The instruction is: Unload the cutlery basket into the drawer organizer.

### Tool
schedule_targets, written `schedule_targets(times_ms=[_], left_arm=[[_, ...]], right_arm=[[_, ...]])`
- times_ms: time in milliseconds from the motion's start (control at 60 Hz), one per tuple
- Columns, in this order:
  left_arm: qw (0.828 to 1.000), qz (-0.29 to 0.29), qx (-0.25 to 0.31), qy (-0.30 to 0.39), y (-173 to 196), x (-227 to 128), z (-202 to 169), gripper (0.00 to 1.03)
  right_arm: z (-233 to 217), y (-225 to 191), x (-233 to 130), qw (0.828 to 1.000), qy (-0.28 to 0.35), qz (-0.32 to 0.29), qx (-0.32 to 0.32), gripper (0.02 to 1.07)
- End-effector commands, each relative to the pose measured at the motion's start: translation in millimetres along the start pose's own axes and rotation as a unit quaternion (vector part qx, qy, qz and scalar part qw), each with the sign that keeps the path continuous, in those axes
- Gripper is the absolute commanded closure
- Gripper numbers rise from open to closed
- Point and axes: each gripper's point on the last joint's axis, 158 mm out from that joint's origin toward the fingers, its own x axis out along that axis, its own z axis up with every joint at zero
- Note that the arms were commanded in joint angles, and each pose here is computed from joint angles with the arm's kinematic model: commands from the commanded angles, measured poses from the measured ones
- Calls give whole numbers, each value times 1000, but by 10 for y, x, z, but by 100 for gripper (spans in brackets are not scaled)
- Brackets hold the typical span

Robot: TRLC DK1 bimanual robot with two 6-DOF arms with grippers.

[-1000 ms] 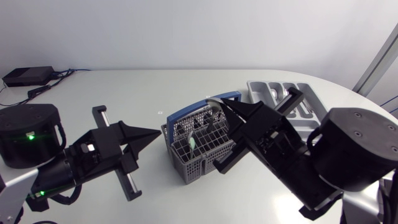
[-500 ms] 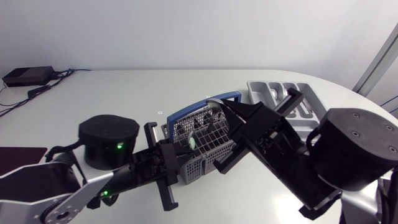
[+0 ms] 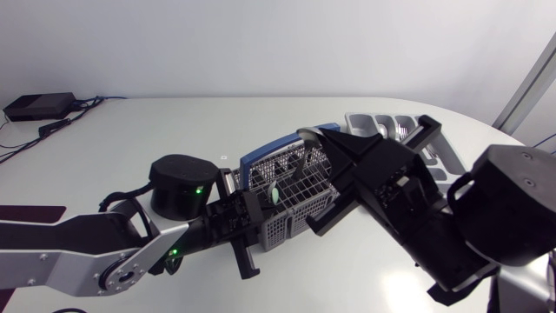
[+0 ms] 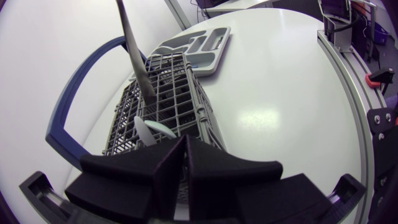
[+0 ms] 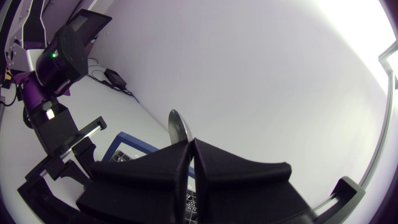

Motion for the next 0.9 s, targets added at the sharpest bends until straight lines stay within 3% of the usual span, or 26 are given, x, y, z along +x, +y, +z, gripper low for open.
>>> schedule_targets(times_ms=[0, 417, 883], left_arm=[[1000, 0, -17, 15, 28, 71, -87, 82], [998, 29, -29, 39, 278, 45, -359, 82], [996, 66, -27, 48, 588, -70, -491, 82]], right_arm=[[89, -78, -50, 1000, -16, -9, 7, 101], [217, -468, -194, 999, -16, -31, 2, 101], [-328, -1327, 65, 991, 102, -40, 71, 101]])
